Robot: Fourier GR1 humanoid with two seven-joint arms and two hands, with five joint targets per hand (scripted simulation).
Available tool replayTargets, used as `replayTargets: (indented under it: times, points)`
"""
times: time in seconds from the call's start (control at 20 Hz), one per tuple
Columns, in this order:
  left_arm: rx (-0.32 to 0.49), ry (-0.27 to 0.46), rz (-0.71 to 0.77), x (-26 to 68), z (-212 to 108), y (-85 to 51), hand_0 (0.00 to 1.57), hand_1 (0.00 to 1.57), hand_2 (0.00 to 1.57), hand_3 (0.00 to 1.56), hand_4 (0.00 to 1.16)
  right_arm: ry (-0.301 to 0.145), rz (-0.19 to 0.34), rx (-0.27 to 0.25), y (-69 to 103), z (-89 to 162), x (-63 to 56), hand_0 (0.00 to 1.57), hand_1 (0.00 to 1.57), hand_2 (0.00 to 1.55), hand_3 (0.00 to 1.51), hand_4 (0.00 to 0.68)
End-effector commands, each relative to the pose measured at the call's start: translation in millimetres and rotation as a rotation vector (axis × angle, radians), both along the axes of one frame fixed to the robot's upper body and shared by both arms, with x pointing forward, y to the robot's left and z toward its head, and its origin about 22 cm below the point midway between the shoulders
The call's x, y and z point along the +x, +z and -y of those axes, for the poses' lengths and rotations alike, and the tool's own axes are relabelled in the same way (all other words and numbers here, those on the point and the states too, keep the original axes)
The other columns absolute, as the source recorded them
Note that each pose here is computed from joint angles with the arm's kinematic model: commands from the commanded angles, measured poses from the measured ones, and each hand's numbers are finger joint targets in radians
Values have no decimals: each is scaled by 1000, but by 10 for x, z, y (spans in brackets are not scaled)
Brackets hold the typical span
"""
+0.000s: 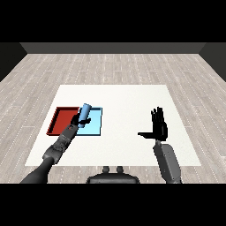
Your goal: Pick the blue can and put it in the blue box
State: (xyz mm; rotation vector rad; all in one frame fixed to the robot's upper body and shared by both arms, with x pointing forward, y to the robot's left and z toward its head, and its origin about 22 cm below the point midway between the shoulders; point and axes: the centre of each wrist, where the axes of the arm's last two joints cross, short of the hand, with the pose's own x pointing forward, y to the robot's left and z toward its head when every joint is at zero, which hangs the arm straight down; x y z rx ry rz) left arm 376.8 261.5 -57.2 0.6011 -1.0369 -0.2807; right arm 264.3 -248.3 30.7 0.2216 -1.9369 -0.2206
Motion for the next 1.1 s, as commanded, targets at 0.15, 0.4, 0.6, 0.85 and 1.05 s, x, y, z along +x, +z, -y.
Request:
replayTargets:
  times: [0.15,0.4,0.6,0.85,1.05]
  points:
    - [12,103,-91,-308,28,-361,0,0,0,0,0,12,20,34,15,-38,148,0,0,0,0,0]
    - [15,256,261,-208,177,-257,0,0,0,0,0,38,29,47,82,-41,35,0,0,0,0,0]
    - [-43,124,578,-38,216,9,0,0,0,0,0,39,21,33,69,-50,41,0,0,0,0,0]
    - [-238,-116,816,-178,299,35,0,0,0,0,0,17,5,2,85,-30,-19,0,0,0,0,0]
    - [-364,-211,915,-430,372,2,0,0,0,0,0,41,-25,-24,82,57,-86,0,0,0,0,0]
